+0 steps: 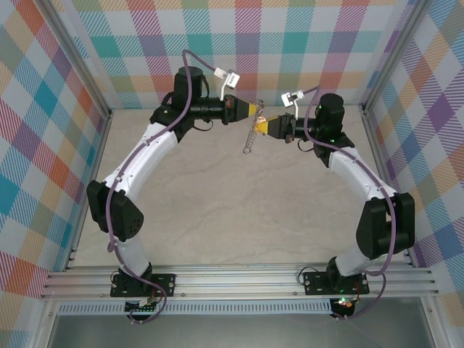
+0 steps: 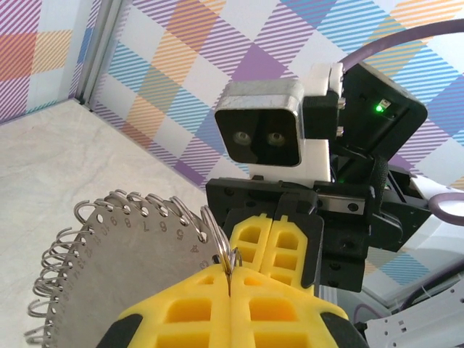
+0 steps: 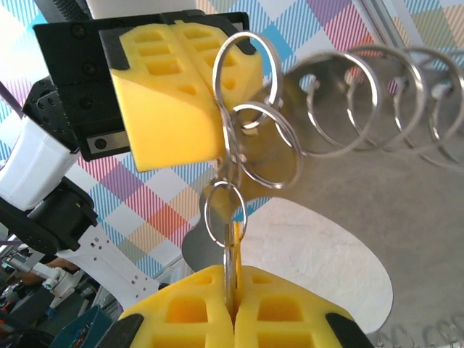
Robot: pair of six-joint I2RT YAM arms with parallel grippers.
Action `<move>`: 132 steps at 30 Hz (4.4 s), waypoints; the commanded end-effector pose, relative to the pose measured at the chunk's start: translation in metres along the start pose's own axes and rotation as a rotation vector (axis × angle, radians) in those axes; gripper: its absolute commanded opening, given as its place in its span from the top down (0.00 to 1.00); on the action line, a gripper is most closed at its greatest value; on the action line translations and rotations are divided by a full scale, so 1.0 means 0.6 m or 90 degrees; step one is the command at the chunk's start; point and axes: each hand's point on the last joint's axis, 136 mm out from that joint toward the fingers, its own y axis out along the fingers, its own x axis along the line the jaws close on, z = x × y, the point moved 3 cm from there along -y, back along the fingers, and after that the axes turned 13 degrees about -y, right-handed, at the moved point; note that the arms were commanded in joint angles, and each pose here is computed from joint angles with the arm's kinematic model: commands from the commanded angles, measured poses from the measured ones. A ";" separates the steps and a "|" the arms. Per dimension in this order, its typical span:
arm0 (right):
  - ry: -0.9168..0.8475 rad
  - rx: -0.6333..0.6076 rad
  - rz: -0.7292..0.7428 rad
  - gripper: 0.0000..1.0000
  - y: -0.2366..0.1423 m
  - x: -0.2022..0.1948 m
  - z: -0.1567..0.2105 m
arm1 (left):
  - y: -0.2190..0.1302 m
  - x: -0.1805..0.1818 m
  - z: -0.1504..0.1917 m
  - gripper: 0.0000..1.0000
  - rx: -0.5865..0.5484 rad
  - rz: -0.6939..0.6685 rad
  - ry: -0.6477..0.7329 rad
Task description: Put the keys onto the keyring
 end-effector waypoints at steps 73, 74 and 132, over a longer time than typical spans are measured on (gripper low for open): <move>-0.077 -0.183 0.096 0.67 -0.006 0.064 -0.137 | -0.055 -0.110 -0.031 1.00 -0.192 0.100 0.055; -0.074 -0.182 0.089 0.67 -0.005 0.064 -0.134 | -0.055 -0.111 -0.031 1.00 -0.192 0.101 0.055; -0.134 -0.184 0.117 0.74 -0.028 0.132 -0.098 | -0.045 -0.156 0.028 1.00 -0.116 0.179 0.135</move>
